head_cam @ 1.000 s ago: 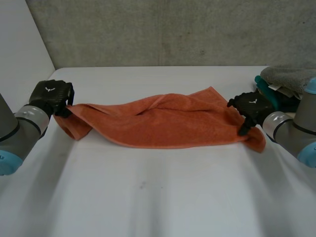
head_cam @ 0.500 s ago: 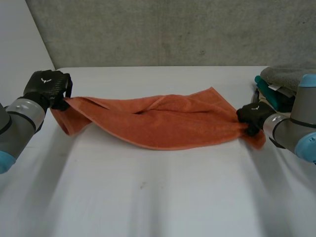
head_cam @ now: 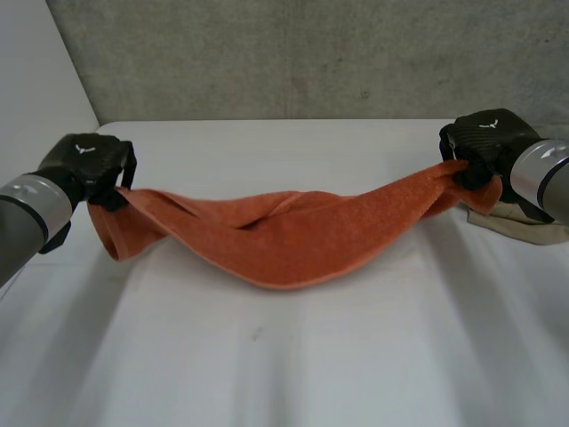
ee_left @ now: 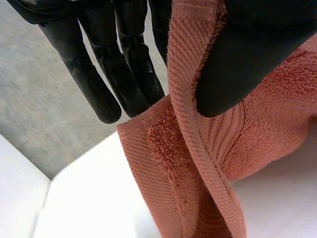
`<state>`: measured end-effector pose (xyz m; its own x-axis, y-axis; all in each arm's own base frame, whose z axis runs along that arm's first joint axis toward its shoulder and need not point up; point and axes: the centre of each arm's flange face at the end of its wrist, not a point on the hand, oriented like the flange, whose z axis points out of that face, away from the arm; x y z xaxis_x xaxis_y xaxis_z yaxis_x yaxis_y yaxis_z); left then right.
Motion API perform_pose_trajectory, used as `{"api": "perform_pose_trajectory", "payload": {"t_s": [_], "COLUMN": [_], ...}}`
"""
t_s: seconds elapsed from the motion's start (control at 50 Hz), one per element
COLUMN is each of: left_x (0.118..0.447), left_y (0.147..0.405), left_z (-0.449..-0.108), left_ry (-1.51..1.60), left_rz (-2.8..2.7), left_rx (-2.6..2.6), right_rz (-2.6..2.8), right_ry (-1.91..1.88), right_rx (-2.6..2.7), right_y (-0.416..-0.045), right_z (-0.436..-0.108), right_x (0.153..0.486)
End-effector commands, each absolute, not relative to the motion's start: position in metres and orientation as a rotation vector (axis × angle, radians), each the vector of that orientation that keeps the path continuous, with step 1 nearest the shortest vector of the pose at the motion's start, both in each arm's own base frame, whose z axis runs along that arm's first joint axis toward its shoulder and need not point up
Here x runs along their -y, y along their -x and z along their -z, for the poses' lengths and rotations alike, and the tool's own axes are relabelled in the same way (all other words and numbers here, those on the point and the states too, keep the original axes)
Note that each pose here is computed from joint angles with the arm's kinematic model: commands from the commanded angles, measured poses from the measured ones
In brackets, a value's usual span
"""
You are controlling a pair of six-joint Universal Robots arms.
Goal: Fold the laundry.
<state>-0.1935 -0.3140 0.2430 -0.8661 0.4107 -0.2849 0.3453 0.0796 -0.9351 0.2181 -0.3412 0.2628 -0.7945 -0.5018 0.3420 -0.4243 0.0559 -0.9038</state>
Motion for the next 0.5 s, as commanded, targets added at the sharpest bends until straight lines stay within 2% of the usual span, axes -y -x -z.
{"api": "perform_pose_trajectory", "payload": {"t_s": [0.02, 0.12, 0.26, 0.36, 0.5], "left_x": [0.345, 0.384, 0.404, 0.407, 0.394], "left_y": [0.194, 0.197, 0.208, 0.207, 0.198], "left_z": [-0.196, -0.168, -0.144, -0.157, -0.176], "left_ry": [0.921, 1.060, 1.133, 1.142, 1.125], "left_rz": [-1.887, -1.983, -1.984, -2.033, -2.071], "left_rx": [2.357, 2.388, 2.436, 2.465, 2.447], "right_rz": [1.832, 1.798, 1.819, 1.841, 1.891], "right_ry": [1.003, 1.014, 1.005, 0.984, 0.992], "right_rx": [-2.271, -2.318, -2.374, -2.367, -2.317], "right_y": [-0.236, -0.255, -0.271, -0.273, -0.272], "right_z": [-0.244, -0.216, -0.192, -0.192, -0.201], "right_x": [0.354, 0.366, 0.373, 0.371, 0.365]}}
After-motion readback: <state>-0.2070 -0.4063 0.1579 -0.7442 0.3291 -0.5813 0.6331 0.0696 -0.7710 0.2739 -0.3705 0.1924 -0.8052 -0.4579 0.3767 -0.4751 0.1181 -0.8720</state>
